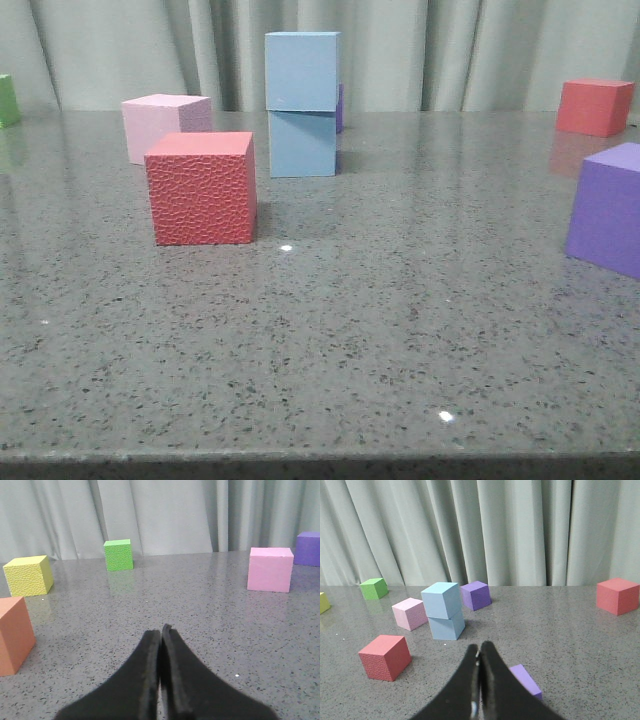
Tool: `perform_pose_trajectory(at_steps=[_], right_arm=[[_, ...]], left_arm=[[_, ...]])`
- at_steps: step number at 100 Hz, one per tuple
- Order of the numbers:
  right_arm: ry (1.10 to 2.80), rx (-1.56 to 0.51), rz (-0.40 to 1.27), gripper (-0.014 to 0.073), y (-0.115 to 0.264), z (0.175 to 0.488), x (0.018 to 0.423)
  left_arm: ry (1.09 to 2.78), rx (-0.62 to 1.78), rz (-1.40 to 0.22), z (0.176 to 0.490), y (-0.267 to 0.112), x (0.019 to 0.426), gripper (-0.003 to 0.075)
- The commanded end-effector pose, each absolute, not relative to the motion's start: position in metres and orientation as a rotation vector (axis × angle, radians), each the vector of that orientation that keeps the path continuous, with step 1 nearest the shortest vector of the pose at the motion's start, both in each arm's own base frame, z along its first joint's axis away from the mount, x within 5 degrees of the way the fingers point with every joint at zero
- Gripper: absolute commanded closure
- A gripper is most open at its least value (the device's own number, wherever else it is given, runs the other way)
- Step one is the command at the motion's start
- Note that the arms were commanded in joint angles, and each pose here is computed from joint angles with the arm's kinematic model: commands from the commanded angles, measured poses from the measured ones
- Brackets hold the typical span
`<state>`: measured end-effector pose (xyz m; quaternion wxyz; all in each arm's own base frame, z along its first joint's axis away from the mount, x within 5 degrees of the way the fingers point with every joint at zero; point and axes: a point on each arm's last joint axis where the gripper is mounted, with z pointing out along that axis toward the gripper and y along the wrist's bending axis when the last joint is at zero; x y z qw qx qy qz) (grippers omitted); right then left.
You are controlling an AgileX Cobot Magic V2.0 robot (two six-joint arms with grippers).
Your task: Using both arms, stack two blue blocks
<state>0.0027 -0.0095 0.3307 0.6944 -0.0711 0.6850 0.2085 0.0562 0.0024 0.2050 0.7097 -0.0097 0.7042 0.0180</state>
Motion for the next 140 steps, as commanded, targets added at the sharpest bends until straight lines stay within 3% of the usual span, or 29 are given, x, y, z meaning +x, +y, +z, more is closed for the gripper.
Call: perform_pose_trajectory(at_steps=[1, 109, 140], right_arm=[[1.439, -0.166, 0.459, 0.0662, -0.009, 0.344, 0.002], [1.387, -0.179, 0.425, 0.0662, -0.008, 0.344, 0.005], [1.314, -0.105, 0.343, 0.0662, 0.004, 0.317, 0.023]], left_arm=[[1.452, -0.023, 0.035, 0.213, 0.002, 0.053, 0.0738], [1.452, -0.023, 0.035, 0.213, 0.002, 0.053, 0.0738], [1.452, -0.023, 0.035, 0.213, 0.002, 0.053, 0.0738]])
